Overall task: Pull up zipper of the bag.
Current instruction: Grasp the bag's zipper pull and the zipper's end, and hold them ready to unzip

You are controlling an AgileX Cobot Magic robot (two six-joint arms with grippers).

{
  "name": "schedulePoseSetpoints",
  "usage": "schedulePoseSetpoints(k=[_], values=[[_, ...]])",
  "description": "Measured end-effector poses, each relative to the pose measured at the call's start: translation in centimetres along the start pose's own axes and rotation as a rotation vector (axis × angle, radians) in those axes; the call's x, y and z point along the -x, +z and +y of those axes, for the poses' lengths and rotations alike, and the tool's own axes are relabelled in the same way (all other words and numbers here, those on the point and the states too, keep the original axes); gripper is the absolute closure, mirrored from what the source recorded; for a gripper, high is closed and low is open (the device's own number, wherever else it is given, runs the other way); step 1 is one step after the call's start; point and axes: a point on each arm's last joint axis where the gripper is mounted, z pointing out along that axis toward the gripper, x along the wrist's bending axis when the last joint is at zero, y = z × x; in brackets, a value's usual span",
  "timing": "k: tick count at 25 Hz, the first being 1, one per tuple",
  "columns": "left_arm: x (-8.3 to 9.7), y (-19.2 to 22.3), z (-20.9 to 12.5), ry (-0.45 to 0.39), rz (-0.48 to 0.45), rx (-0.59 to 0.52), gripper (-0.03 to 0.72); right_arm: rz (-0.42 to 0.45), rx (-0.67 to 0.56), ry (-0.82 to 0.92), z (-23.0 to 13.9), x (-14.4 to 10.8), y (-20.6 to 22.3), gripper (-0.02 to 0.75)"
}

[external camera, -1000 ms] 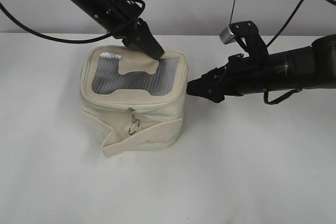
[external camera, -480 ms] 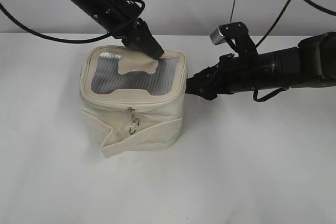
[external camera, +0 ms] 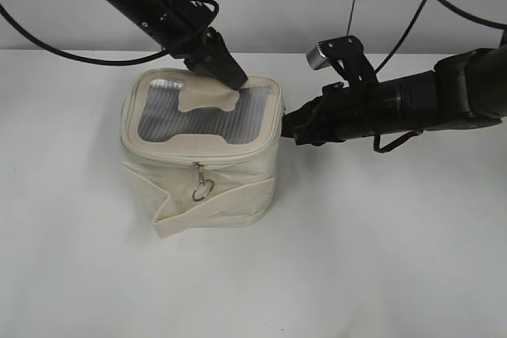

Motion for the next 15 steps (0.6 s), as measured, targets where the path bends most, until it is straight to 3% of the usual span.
schedulePoseSetpoints(k=[3,15], values=[[0.0,0.0,0.0,0.000,0.000,0.000,0.649,0.004,-0.014,0.016,-0.3,0.0,0.2,0.729],[0.0,0.0,0.0,-0.014,0.002,0.000,0.649,0.039,-0.139,0.061,-0.6,-1.4,-2.0,0.729]])
